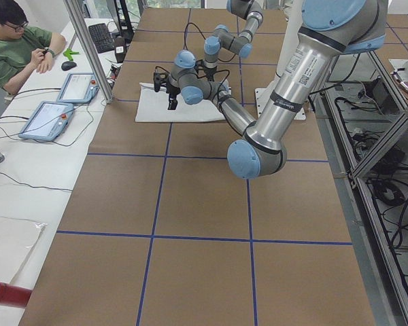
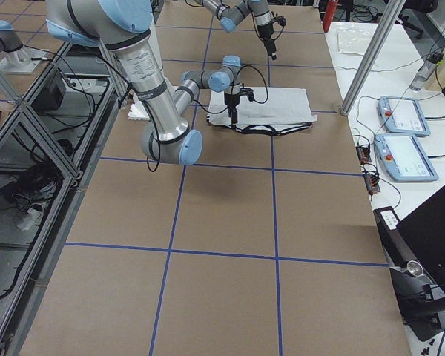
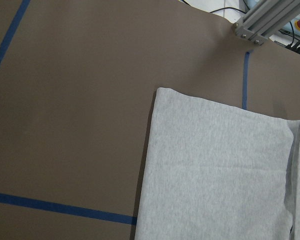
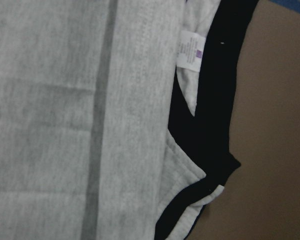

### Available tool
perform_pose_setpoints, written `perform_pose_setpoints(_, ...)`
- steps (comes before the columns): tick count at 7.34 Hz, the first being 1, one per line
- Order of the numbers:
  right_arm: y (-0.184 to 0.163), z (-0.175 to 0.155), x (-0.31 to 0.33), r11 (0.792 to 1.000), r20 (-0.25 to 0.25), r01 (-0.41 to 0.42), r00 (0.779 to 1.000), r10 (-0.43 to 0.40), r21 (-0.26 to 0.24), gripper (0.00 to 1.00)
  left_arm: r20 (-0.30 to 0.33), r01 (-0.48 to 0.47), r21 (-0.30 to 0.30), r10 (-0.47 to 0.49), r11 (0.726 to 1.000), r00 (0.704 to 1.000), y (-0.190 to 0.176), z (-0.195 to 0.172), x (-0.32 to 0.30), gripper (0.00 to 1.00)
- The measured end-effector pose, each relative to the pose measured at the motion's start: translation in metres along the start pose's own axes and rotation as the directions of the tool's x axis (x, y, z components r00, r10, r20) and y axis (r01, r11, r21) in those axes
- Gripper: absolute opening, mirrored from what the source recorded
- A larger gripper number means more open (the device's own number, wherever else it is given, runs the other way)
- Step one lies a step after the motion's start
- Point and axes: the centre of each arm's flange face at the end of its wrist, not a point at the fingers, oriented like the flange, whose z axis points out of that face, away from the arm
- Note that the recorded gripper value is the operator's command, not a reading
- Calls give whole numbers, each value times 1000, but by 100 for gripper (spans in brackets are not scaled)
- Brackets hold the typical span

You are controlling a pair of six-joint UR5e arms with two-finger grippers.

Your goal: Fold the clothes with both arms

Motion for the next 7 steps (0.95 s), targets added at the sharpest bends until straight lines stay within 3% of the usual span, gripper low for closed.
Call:
perform_pose_setpoints(4, 6, -1, 67, 999, -29, 33, 999, -33, 4, 100, -11, 20, -18, -20, 1000, 1000, 13, 4, 10, 100)
perform_pose_setpoints(7, -19, -25, 64, 997, 34, 36, 999, -38, 68, 100, -9, 20, -18, -20, 1000, 1000, 13, 5, 10, 100)
